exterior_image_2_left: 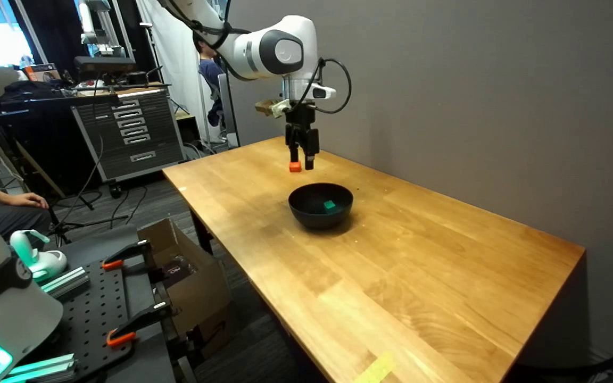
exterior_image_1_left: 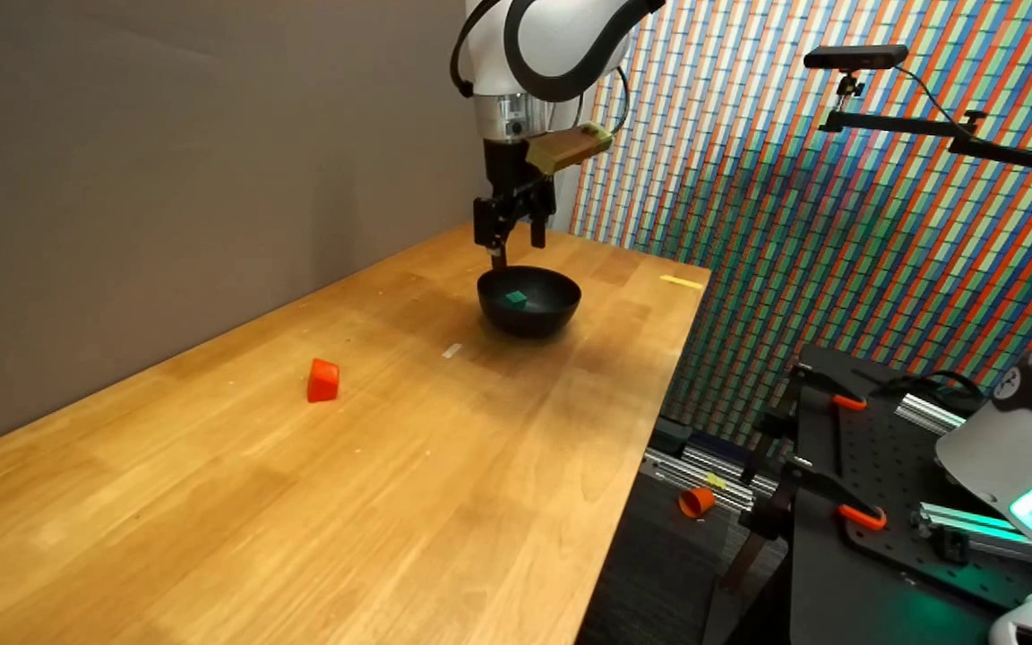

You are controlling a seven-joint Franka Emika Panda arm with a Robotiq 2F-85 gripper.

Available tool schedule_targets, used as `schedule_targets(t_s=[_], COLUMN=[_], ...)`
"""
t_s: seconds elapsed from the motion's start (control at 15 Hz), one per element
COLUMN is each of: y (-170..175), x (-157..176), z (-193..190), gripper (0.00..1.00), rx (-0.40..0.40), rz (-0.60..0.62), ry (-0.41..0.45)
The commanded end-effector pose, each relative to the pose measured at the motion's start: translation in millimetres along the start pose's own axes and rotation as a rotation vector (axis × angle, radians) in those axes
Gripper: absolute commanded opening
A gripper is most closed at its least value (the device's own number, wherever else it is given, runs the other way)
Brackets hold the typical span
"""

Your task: Pick up the two colored cubes and put them in the black bowl

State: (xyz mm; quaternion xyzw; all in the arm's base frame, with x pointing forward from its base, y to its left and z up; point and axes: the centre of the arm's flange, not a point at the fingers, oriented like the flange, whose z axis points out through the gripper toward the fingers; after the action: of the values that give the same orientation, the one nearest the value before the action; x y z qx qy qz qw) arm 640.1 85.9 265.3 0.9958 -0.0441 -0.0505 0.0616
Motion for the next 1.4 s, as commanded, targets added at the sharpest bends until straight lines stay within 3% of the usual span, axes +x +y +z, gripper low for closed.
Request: schedule_targets(t_s=[0.0, 0.4, 0.87, 1.33], y=[-48.1, -137.2, -199.5, -243.2], x=[-0.6, 17.0, 61.7, 91.5], z=[-2.1, 23.0, 70.7, 73.1], gripper=[1.00, 1.00, 1.00, 1.00], rx=[0.110, 0.263, 0.254, 0.257], rz=[-0.061, -0.122, -0.183, -0.277], ry=[-0.059, -0.124, -0.091, -0.031])
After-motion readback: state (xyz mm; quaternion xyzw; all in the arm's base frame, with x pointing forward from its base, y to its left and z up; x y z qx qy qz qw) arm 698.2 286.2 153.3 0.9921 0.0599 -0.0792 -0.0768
